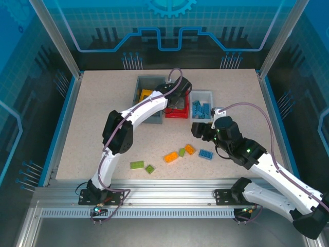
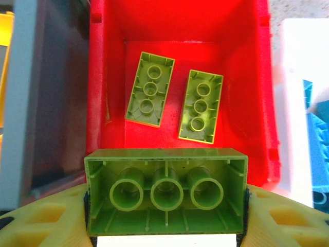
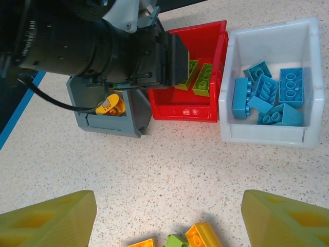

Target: Sort the legos into containers by color

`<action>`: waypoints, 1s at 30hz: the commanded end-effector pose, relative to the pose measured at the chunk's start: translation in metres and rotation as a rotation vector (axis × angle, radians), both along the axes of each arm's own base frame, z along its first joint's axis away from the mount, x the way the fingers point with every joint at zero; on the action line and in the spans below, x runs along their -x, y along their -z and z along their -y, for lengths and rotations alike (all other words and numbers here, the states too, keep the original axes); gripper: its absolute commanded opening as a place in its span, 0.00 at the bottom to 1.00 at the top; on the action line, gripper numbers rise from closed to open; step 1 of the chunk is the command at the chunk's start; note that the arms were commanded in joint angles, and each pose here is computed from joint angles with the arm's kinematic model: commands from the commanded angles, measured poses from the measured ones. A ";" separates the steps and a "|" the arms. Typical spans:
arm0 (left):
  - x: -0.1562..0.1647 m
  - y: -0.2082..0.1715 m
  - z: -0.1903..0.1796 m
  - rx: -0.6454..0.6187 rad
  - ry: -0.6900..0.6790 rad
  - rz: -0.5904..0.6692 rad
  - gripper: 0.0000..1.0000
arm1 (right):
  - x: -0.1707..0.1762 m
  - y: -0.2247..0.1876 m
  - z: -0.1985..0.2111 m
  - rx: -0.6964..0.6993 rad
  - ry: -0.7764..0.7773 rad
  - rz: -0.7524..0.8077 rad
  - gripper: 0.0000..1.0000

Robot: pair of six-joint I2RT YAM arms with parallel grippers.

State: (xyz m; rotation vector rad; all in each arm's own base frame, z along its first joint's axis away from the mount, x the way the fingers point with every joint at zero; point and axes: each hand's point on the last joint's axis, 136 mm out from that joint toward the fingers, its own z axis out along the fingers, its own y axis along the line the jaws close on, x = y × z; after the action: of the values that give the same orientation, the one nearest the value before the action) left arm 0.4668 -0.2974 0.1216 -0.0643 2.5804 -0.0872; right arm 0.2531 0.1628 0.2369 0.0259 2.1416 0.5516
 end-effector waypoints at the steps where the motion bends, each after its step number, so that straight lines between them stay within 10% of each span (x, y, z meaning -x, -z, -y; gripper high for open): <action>1: 0.003 0.008 0.009 0.013 0.023 -0.061 0.51 | 0.002 0.005 0.002 -0.021 0.004 -0.029 0.76; 30: 0.001 0.011 0.013 0.055 0.016 -0.096 0.76 | 0.007 0.010 -0.001 -0.026 -0.035 -0.056 0.78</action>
State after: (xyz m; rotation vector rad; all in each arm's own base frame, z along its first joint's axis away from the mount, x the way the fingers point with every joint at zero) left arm 0.4649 -0.3134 0.0990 -0.0536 2.6773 -0.1584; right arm 0.2483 0.1674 0.2321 0.0079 2.1771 0.6025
